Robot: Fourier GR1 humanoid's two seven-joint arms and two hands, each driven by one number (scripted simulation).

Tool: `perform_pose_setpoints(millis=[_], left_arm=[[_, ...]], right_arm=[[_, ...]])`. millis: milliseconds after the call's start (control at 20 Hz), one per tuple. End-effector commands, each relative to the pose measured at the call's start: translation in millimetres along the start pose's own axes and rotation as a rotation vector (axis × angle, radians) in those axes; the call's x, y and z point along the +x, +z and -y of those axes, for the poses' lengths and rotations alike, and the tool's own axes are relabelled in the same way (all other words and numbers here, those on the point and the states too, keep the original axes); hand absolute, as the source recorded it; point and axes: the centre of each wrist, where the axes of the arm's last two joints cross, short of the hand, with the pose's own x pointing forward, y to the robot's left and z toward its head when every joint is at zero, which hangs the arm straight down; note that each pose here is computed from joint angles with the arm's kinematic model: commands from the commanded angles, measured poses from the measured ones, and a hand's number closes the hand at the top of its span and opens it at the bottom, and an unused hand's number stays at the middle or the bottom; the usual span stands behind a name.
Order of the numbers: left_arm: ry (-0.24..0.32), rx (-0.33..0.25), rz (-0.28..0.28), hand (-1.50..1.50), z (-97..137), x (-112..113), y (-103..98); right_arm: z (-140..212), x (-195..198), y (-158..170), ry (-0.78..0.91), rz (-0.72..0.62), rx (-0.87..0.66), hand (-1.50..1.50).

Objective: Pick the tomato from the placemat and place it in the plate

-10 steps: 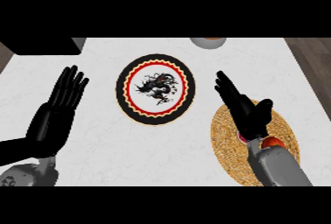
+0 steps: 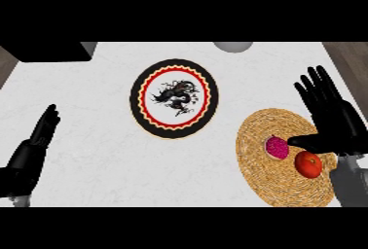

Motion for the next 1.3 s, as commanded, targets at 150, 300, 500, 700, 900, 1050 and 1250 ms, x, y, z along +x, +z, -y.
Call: perform_pose_setpoints(millis=[150, 300, 500, 700, 900, 1050, 1250], left_arm=[[-0.109, 0.037, -0.083, 0.0, -17, -17, 14], [-0.114, 0.012, -0.078, 0.0, -14, -25, 22], [-0.122, 0.012, -0.073, 0.0, -8, -32, 19], [-0.104, 0.02, -0.065, 0.0, -7, -23, 12], [-0.107, -0.002, -0.063, 0.0, -3, -22, 13], [-0.108, 0.001, -0.074, 0.0, 2, -18, 2], [-0.105, 0.006, -0.057, 0.0, 4, -18, 1]], right_arm=[[99, 8, 86, -0.123, 0.201, -0.239, -1.5], [107, 13, 102, -0.156, 0.212, -0.205, -1.5], [134, 33, 127, -0.039, 0.083, -0.003, -1.5], [143, 69, 118, 0.215, -0.053, 0.131, -1.5], [147, 94, 103, 0.411, -0.149, 0.202, -1.5], [159, 91, 102, 0.44, -0.231, 0.245, -1.5], [154, 84, 72, 0.53, -0.313, 0.28, -1.5]])
